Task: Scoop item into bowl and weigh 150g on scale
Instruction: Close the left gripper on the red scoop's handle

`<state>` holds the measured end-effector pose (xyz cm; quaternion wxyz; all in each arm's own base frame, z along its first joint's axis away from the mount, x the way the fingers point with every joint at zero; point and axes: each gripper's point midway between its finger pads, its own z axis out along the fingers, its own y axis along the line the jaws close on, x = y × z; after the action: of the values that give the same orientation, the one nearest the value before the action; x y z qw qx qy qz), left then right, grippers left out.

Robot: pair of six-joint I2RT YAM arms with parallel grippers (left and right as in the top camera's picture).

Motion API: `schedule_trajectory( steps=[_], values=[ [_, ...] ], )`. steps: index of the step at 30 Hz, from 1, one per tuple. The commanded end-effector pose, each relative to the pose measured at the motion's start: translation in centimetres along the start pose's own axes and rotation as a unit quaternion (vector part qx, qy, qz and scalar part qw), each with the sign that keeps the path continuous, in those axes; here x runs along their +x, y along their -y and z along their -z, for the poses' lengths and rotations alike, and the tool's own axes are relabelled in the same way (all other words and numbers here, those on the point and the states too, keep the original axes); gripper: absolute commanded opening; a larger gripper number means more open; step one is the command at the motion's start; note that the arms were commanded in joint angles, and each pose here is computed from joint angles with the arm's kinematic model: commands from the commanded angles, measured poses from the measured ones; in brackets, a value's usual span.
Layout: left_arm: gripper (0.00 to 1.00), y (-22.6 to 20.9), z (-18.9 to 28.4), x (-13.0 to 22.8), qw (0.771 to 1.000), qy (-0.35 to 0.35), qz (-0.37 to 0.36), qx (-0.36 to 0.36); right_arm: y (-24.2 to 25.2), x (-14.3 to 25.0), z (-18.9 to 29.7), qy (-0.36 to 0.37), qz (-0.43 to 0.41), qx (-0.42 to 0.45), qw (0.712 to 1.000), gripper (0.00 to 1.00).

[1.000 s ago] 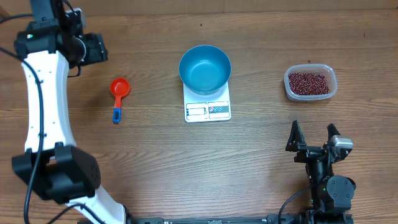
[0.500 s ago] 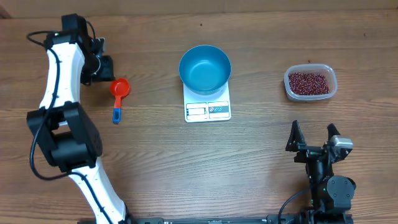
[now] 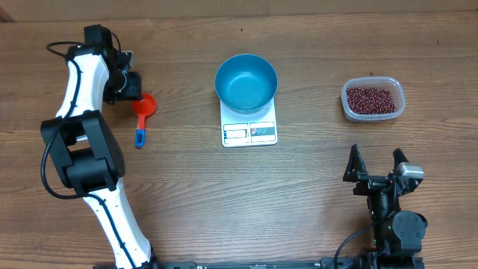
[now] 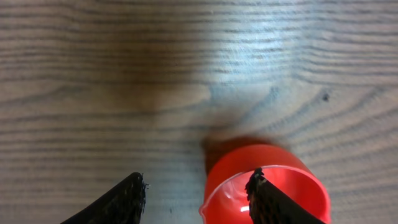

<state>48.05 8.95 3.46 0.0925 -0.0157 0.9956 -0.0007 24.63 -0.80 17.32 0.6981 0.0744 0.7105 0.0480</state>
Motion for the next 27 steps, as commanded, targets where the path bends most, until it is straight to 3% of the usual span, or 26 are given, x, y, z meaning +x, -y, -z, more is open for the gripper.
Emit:
schedule_trajectory(
  steps=[1,19,27],
  values=[
    [0.56,0.0,-0.6,-0.8,1.0,0.007,-0.013,-0.005,0.0,0.3,0.0,0.0,0.002,-0.001,1.0,1.0],
    [0.49,2.0,-1.1,0.7,0.999,-0.027,-0.028,0.016,0.0,0.3,0.0,0.0,0.002,-0.001,1.0,1.0],
    [0.49,1.9,-1.1,-0.2,0.999,-0.008,-0.029,0.013,0.0,0.3,0.0,0.0,0.002,-0.001,1.0,1.0]
  ],
)
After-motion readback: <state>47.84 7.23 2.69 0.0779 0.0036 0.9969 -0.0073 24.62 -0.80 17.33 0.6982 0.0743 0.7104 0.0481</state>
